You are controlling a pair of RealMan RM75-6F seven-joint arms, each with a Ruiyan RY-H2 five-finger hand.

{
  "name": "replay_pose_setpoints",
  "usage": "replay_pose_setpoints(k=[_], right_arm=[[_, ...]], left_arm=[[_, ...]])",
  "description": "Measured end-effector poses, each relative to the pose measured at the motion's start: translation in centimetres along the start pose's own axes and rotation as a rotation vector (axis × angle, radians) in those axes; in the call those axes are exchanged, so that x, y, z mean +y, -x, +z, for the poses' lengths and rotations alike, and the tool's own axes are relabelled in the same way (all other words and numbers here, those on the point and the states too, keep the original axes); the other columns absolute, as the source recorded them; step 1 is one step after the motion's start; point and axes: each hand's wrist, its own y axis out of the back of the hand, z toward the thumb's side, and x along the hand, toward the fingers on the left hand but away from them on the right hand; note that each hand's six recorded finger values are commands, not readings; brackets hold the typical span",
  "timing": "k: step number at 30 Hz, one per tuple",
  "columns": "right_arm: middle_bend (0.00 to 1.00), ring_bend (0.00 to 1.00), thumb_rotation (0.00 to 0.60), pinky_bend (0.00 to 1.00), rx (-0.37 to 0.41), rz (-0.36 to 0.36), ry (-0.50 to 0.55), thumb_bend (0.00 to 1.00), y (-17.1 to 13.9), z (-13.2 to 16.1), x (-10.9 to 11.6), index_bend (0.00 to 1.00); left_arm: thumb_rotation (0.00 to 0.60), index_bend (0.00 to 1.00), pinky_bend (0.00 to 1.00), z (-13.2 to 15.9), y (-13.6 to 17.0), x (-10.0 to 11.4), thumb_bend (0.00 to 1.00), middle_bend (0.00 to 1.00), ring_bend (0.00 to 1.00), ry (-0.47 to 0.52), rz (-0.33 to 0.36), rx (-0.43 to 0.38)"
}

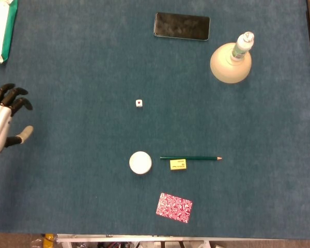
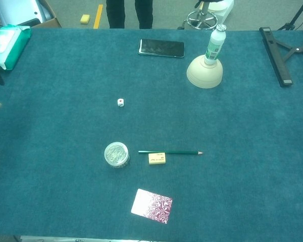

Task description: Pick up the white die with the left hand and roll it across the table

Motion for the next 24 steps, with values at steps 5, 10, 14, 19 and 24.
replay_pose_setpoints(k=[5,10,14,19,24], right_arm=[[0.34,0.37,0.6,0.58,0.043,0.004,-0.014,0.0,0.9,0.9,0.1,0.29],[0.34,0.37,0.6,0.58,0.082,0.002,-0.044,0.0,2.0,1.9,0.5,0.28],[0.34,0.37,0.6,0.58,0.1,0.001,-0.061,0.0,2.9,2.4,0.6,0.29],[0.34,0.37,0.6,0.58,0.104,0.001,-0.069,0.0,3.6,2.5,0.5,0.29],[0.34,0.37,0.6,0.58,0.097,-0.004,-0.068,0.0,3.5,2.2,0.5,0.29]], left_arm=[[0.6,0.44,0.35,1.5,-1.0,-0.9,0.2,0.27,0.18,0.023,-0.035,-0.032],[0.6,0.44,0.35,3.4,-2.6,-2.2,0.2,0.24,0.17,0.045,-0.073,-0.061],[0.6,0.43,0.35,4.8,-3.6,-3.4,0.2,0.21,0.16,0.048,-0.114,-0.062],[0.6,0.43,0.34,7.0,-5.0,-5.2,0.2,0.18,0.15,0.059,-0.17,-0.072],[0.6,0.42,0.3,9.1,-5.9,-6.5,0.2,0.14,0.09,0.049,-0.211,-0.101]])
